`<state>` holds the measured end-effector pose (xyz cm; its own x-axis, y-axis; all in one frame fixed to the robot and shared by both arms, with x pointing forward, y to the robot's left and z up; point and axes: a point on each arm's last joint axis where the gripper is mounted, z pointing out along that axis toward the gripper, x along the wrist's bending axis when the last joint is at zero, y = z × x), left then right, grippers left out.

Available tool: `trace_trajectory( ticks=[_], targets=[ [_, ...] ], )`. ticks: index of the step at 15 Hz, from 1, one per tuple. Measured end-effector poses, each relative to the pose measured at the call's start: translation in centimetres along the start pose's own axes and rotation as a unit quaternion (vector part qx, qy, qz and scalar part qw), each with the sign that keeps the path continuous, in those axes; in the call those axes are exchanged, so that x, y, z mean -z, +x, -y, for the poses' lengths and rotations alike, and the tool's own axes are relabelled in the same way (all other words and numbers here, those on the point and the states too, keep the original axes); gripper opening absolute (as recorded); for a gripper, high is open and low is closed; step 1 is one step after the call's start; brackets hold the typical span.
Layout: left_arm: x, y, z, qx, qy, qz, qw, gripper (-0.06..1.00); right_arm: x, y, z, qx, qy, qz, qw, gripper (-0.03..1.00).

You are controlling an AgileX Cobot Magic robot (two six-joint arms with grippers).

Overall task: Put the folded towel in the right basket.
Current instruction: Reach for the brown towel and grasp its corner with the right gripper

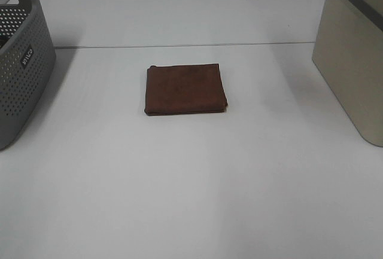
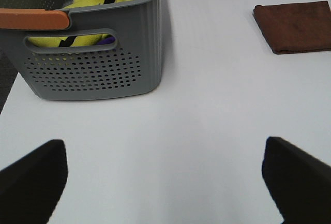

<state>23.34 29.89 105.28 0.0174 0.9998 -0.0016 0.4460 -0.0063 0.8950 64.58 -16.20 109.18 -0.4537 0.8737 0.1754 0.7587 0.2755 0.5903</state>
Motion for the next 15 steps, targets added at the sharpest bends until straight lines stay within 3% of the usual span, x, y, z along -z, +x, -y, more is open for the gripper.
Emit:
trace_trajectory(
  ticks=[5, 7, 12, 15],
  targets=[
    [0.0, 0.0, 0.0, 0.0, 0.0, 0.0, 1.0, 0.97, -8.7, -1.6, 0.6, -0.078, 0.138, -0.042, 0.986, 0.7],
    [0.0, 0.0, 0.0, 0.0, 0.0, 0.0, 1.0, 0.97, -12.2, -2.0, 1.1, -0.097, 0.167, -0.071, 0.979, 0.7],
    [0.0, 0.0, 0.0, 0.0, 0.0, 0.0, 1.0, 0.97, -18.3, -3.8, 2.4, -0.136, 0.184, -0.106, 0.968, 0.7],
    [0.0, 0.0, 0.0, 0.0, 0.0, 0.0, 1.0, 0.97, -20.0, -6.7, 3.4, -0.153, 0.177, -0.122, 0.964, 0.7]
  ],
)
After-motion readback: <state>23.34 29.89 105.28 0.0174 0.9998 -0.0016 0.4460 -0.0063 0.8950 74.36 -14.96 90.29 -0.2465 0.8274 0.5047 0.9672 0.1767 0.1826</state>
